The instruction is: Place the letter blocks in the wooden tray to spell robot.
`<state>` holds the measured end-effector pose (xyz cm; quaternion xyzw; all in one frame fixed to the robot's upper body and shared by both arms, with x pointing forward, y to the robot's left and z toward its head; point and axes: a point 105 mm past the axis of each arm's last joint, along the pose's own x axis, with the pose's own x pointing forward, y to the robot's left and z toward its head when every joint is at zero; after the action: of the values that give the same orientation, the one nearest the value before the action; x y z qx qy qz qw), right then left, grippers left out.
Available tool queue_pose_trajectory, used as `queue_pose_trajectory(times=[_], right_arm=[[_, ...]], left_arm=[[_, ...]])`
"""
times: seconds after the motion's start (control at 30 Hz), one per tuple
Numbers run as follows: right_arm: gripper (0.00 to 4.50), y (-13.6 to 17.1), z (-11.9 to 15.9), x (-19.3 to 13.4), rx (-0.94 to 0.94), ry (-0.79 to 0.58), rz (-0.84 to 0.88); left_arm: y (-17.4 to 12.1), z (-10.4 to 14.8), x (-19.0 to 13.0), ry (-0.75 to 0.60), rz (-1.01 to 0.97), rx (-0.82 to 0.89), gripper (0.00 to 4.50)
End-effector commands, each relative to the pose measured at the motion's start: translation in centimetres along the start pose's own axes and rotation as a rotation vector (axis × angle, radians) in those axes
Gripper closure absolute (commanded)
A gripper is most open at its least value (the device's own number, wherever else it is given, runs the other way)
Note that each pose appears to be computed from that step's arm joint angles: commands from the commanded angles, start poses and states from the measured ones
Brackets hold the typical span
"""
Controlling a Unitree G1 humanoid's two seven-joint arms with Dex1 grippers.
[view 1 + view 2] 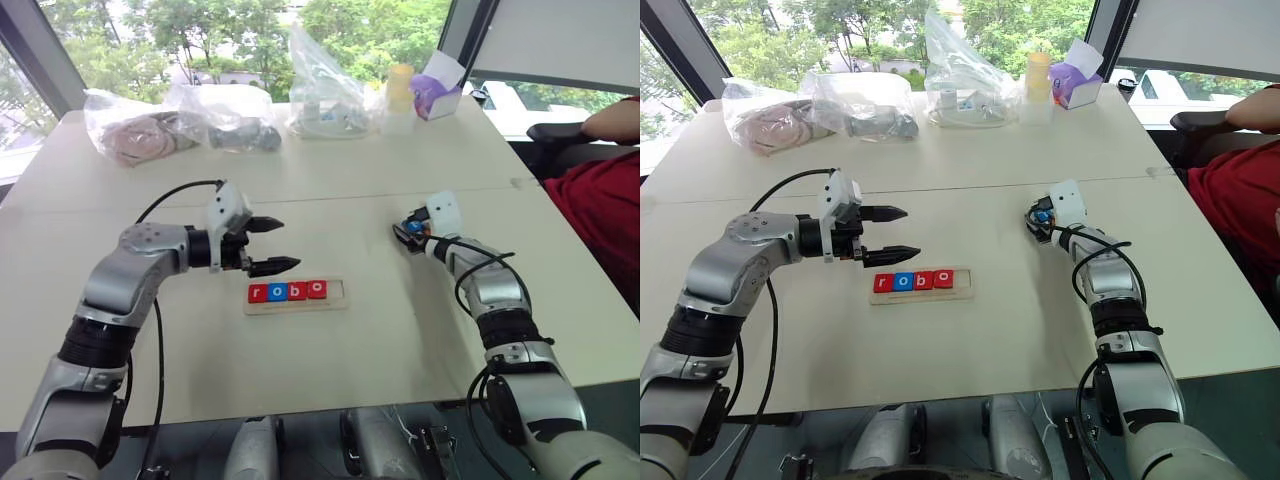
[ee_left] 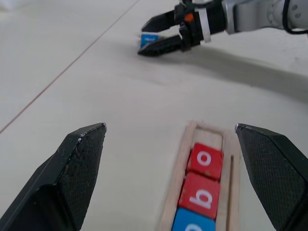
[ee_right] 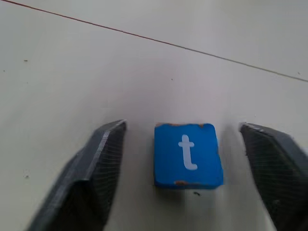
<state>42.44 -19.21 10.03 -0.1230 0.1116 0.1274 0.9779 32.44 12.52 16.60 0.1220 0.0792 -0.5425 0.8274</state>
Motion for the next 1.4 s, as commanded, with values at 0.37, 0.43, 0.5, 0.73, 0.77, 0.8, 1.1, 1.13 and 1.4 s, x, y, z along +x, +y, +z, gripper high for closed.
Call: queue_pose_trajectory(times=[0.37,0.43,0.5,0.73,0.77,0.8,1.1,1.13,1.4], right_arm=[[3.29,1.1,1.7,-4.6,0.202,-0.043,-0.198],[3.29,2.0,1.5,-6.4,0.234,-0.025,-0.238],[3.29,3.7,0.4,-8.5,0.239,0.027,-0.263],[3.29,8.4,-2.8,-11.3,0.350,0.194,-0.212],[2.77,8.5,-2.8,-11.2,0.355,0.197,-0.206],[2.24,8.4,-2.8,-11.1,0.358,0.197,-0.202],[0.06,5.8,3.1,-10.6,0.011,-0.101,0.000],[0.06,5.7,3.5,-10.9,0.025,-0.125,0.098],[0.06,3.1,0.0,-13.0,-0.205,-0.016,0.689]], left_arm=[[-2.3,1.2,-0.3,0.018,-0.049,0.114,0.00],[-3.0,0.9,-0.2,0.038,-0.070,0.130,0.00],[-3.4,0.7,-0.1,0.047,-0.074,0.134,0.00],[-5.3,0.2,0.1,0.066,-0.136,0.127,0.00],[-5.3,0.1,0.2,0.066,-0.135,0.125,0.00],[-5.2,0.0,0.3,0.066,-0.131,0.122,0.00],[-4.7,0.5,-1.7,0.048,-0.119,0.067,0.00],[-5.1,0.4,-2.2,0.066,-0.145,0.064,0.00],[-6.6,1.2,-4.9,0.128,-0.248,0.047,0.00]])
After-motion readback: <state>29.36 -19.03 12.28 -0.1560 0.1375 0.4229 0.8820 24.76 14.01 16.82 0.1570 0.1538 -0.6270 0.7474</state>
